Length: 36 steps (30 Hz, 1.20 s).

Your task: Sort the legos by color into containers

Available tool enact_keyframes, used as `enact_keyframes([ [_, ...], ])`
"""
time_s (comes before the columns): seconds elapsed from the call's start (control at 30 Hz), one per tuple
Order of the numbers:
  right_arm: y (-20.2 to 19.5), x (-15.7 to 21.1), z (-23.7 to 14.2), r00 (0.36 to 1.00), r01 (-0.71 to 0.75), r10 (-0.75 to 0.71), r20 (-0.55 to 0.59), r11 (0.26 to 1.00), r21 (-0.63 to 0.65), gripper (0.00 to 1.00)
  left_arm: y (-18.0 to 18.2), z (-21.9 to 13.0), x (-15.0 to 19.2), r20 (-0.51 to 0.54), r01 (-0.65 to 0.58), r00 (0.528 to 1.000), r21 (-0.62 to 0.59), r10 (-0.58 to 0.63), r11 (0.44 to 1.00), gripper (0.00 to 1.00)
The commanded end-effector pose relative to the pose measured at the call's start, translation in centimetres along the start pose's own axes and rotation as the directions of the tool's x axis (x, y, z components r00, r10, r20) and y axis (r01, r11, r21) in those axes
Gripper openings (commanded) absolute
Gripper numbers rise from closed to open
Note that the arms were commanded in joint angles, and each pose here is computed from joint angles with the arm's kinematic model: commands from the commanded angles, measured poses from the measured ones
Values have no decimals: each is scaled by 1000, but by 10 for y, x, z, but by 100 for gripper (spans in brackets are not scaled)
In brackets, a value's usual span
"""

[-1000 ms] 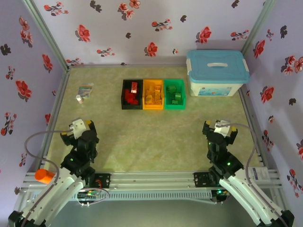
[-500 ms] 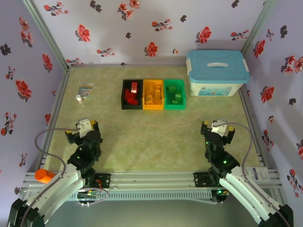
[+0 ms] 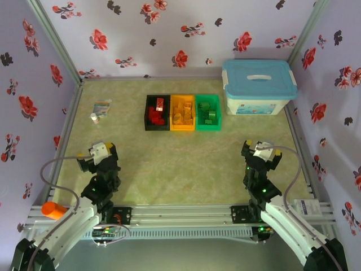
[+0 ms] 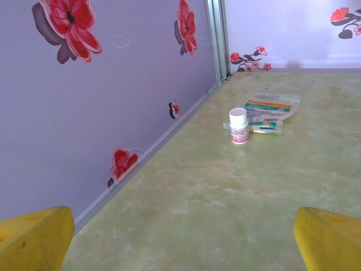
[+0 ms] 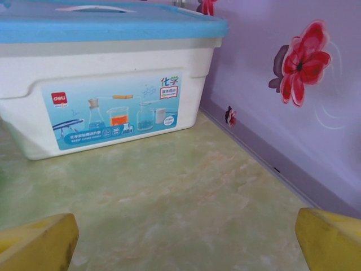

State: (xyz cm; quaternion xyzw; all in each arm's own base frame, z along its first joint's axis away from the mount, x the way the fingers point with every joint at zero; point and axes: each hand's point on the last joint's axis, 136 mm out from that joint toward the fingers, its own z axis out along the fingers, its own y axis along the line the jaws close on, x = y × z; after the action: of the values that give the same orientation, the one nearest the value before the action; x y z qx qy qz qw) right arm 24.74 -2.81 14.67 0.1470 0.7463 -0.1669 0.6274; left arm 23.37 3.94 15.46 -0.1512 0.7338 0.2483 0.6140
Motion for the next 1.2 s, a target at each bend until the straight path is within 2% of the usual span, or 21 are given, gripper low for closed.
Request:
enact_keyframes([
  [0.0,-4,-8,2,997,-56,56,44,998,16,99,3,2,-5,22,46,999,-8,-46,999,100],
  [0.23,-4,-4,11,998,-58,57,22,998,28,99,2,9,-4,23,64,998,-7,-64,998,100],
  [0.7,25,-3,39,1000,18,-18,-3,1000,12,99,-5,20,-3,10,68,998,10,-68,998,100],
  [1.17,36,-6,51,996,7,-7,84,1000,-2,99,0,24,-2,34,115,993,10,-115,993,100],
])
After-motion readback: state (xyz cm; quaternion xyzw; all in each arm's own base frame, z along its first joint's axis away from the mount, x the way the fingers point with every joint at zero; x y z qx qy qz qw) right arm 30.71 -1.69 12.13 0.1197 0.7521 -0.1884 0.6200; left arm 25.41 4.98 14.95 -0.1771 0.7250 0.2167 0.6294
